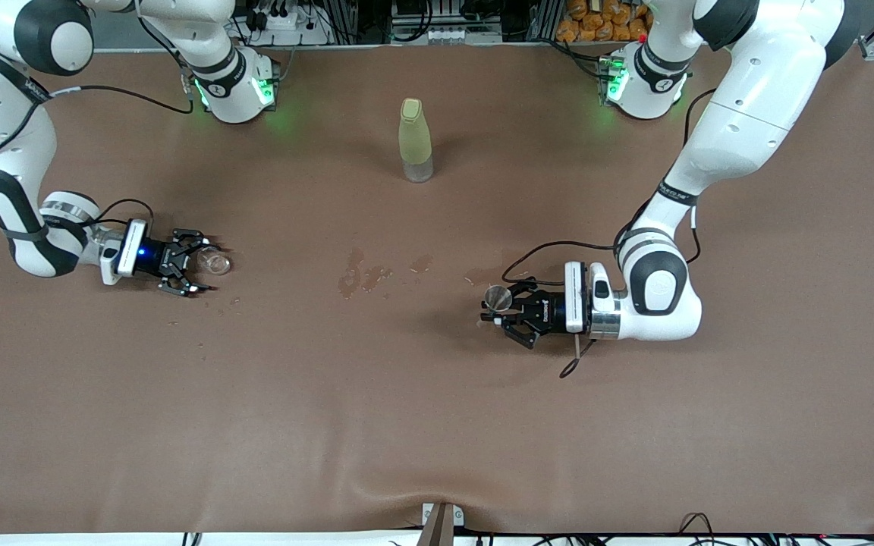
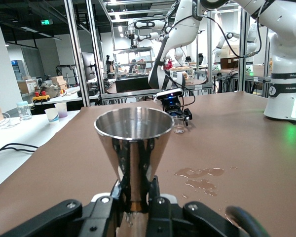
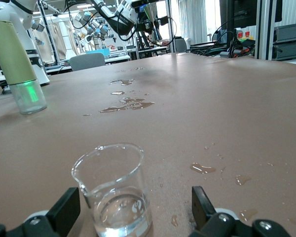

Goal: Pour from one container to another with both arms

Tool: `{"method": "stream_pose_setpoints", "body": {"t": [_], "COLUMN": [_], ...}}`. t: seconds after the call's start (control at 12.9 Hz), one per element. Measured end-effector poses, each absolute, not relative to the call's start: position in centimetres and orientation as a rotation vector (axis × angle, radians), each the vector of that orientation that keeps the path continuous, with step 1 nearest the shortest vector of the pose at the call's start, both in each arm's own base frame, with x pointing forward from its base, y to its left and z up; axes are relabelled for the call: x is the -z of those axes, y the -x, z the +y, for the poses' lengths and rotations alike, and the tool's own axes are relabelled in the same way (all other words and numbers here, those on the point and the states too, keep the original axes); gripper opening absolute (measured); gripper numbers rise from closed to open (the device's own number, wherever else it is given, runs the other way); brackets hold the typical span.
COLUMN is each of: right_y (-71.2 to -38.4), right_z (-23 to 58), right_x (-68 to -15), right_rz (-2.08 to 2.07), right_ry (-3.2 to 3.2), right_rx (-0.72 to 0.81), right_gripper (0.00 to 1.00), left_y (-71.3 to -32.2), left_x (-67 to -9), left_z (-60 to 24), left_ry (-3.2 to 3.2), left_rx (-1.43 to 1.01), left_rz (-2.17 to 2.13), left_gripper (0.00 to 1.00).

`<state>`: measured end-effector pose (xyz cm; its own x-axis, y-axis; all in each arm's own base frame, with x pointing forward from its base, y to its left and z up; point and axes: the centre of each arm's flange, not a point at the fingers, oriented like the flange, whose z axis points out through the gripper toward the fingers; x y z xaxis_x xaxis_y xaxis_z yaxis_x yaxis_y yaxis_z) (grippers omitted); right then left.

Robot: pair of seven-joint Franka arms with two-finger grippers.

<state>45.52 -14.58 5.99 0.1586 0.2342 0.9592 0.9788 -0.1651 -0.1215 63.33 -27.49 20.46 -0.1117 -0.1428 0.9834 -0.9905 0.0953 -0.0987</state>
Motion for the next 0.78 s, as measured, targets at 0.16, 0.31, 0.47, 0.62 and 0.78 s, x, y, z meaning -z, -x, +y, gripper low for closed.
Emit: {"method": "stream_pose_setpoints", "body": {"t": [0.16, 0.31, 0.47, 0.62, 0.78], "right_y": [-45.66, -45.71, -45.72, -45.72, -45.72], "right_z": [-14.62, -14.64, -14.64, -14.64, -14.64], "right_x": [-6.05, -6.08, -6.08, -6.08, -6.08], "right_rz": [-1.208, -1.209, -1.209, -1.209, -1.209], "right_ry": [1.567, 1.567, 1.567, 1.567, 1.567], "right_rx": [1.083, 1.084, 1.084, 1.084, 1.084], "right_gripper": [1.00, 1.00, 1.00, 1.00, 1.00], "left_y": [-63.43, -63.49, -63.49, -63.50, -63.54], "left_x": [-20.41, -20.32, -20.16, -20.13, -20.12], "left_z": [-27.22, -27.05, -26.92, -26.86, -26.77], "left_ry": [-1.204, -1.208, -1.212, -1.213, -1.214], "left_rx": [-1.148, -1.147, -1.144, -1.144, -1.145], "left_rz": [-1.437, -1.436, -1.434, -1.434, -1.433], "left_gripper": [0.21, 0.21, 0.21, 0.21, 0.21]}}
